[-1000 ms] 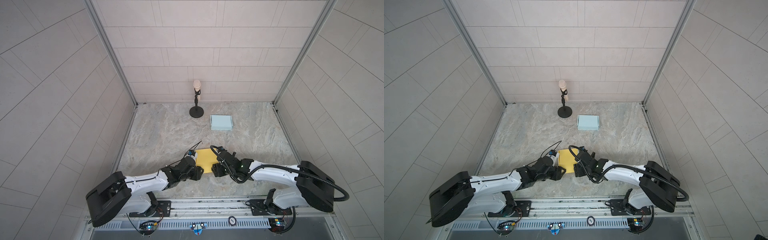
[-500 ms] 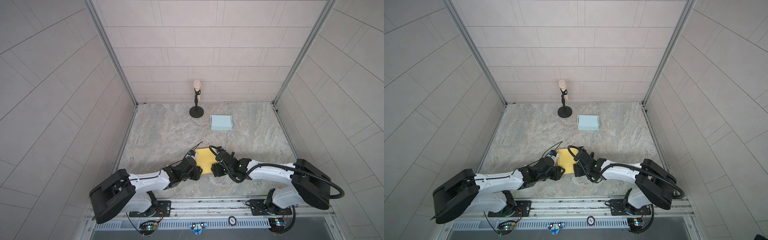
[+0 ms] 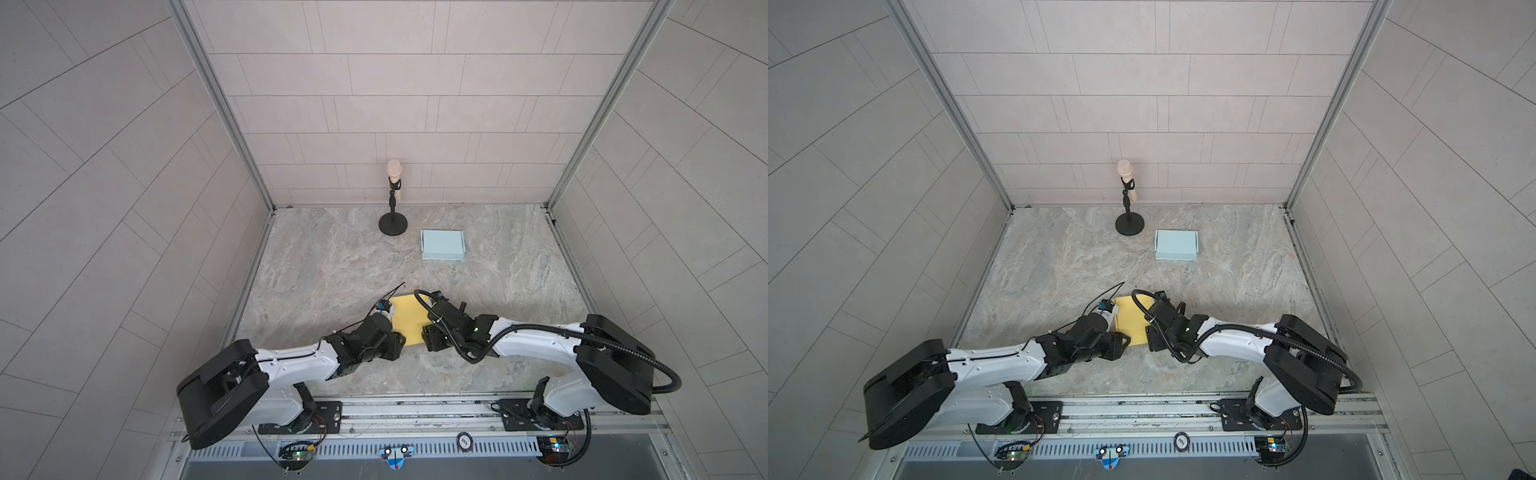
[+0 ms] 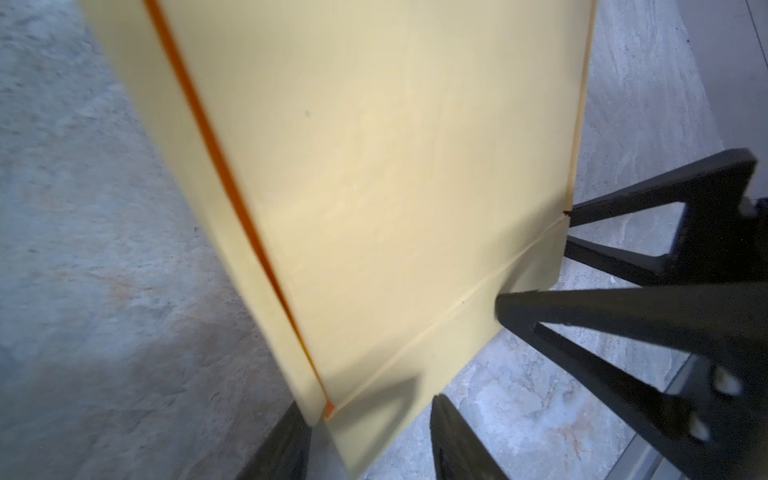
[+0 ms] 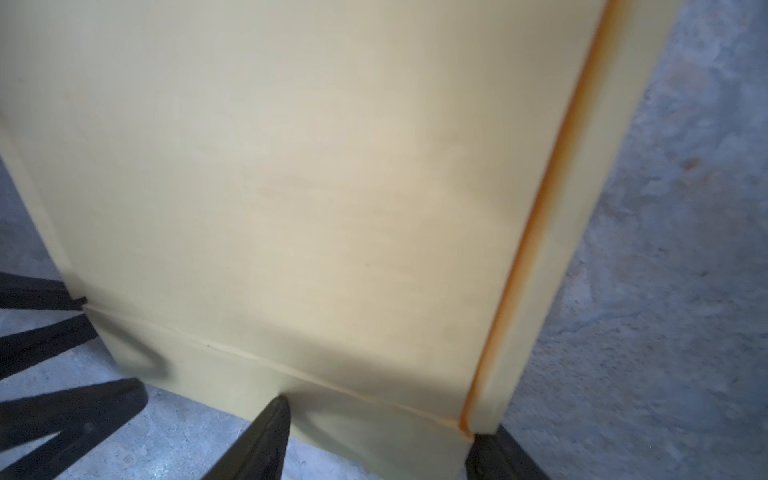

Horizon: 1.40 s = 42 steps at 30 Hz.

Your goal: Fold the paper box

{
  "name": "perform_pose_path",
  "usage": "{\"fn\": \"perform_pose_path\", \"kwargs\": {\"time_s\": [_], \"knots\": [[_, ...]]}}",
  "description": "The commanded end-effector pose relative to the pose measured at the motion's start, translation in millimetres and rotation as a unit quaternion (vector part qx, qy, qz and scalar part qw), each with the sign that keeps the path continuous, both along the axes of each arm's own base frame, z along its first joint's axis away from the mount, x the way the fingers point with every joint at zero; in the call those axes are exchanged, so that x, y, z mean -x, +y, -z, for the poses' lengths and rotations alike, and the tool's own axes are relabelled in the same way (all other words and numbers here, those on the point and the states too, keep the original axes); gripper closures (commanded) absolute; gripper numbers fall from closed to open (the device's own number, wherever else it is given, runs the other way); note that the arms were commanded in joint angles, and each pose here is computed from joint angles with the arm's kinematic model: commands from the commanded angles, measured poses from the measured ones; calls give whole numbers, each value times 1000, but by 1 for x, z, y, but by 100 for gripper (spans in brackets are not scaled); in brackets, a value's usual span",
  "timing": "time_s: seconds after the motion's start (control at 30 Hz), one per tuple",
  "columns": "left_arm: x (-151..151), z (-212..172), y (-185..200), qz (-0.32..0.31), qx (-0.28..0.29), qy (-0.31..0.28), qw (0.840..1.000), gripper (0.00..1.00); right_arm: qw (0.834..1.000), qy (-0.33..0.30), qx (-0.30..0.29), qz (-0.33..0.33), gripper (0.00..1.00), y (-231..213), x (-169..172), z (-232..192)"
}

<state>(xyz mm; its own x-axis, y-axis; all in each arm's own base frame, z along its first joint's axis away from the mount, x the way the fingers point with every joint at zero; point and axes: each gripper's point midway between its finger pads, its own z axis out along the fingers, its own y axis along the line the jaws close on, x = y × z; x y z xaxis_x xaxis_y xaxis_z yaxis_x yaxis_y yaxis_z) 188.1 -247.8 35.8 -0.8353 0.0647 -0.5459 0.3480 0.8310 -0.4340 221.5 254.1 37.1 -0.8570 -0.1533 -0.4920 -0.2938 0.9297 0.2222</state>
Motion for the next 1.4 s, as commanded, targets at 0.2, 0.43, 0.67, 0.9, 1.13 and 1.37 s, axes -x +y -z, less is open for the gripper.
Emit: {"fn": "perform_pose_path", "kwargs": {"time_s": [0.2,0.43,0.67,0.9,1.13,1.37], "knots": [[4,-5,15,4,-7,-12,1000,40,1000,-10,8,6,33,1,-4,-3],[-7,-17,28,-10,1,-20,1000,41,1000,-6,10,6,34,2,-6,0],[-7,-10,20,-6,12,-8,1000,38,1000,-12,1,4,34,5,-8,-8],[-13,-19,20,-8,15,-19,1000,38,1000,-14,-3,1,34,9,-10,-10],[-30,-34,37,-22,-3,-36,999,39,1000,-15,-4,-4,34,13,-14,-12],[-32,-26,25,-11,10,-22,1000,39,1000,-16,-8,-6,33,17,-17,-15]]}}
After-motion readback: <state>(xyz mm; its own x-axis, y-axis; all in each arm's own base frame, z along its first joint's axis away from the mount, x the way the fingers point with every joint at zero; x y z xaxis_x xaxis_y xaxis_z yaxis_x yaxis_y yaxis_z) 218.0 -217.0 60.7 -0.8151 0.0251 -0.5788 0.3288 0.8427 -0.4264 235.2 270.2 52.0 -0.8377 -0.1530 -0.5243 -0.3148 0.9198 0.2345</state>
